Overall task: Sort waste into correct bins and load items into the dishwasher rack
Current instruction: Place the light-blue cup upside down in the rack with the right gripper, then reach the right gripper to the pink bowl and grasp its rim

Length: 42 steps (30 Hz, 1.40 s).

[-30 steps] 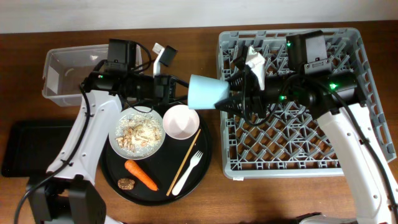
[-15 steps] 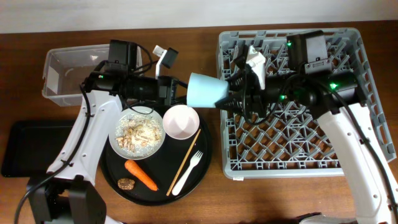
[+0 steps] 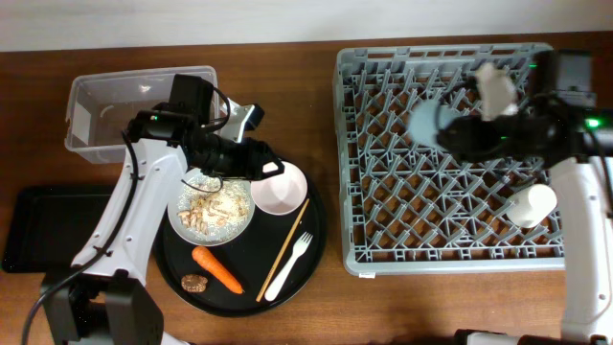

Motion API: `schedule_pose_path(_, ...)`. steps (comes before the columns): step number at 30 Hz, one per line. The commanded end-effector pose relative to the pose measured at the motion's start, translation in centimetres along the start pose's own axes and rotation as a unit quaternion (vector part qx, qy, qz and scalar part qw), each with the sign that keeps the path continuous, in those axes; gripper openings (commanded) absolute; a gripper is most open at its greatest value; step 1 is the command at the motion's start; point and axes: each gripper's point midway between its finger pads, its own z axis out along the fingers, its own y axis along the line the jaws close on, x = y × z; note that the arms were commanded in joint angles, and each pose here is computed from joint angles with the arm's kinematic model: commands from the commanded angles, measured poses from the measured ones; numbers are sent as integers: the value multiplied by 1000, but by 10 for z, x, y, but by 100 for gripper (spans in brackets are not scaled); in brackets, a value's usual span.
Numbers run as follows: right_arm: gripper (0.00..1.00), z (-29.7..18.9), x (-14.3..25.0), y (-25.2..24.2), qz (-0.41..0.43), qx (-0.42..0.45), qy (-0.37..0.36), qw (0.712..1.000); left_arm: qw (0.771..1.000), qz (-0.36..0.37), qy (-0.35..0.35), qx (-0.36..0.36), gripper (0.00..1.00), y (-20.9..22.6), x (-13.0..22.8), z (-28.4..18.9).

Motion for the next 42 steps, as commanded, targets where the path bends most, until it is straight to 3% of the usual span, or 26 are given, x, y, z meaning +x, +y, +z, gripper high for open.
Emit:
schedule_pose_path(1, 33, -22, 11, -64, 73, 119, 8, 990, 1000, 11, -11, -20, 57, 3, -2, -8)
schedule_pose_path(5, 34, -37, 29, -112, 155, 182, 16, 971, 1000, 11, -11, -20, 57, 3, -2, -8)
schedule_pose_path(11, 32, -23, 48, -160, 236, 196, 42, 951, 1000, 11, -11, -20, 57, 3, -2, -8)
schedule_pose_path(23, 34, 34, 66, -204, 282, 201, 104, 932, 1000, 11, -11, -20, 57, 3, -2, -8)
schedule_pose_path(26, 70, 33, 60, -208, 278, 205, 91, 934, 1000, 11, -10, -20, 57, 3, -2, -8)
schedule_pose_path(27, 99, 33, 59, -208, 278, 205, 89, 934, 1000, 11, -11, -20, 57, 3, -2, -8)
schedule_pose_path(35, 99, 35, 52, -203, 290, 187, 73, 936, 1000, 11, -10, -20, 57, 3, -2, -8)
schedule_pose_path(42, 99, -4, 10, -163, 272, 113, 5, 956, 999, 10, -9, -30, 58, 6, -1, -8)
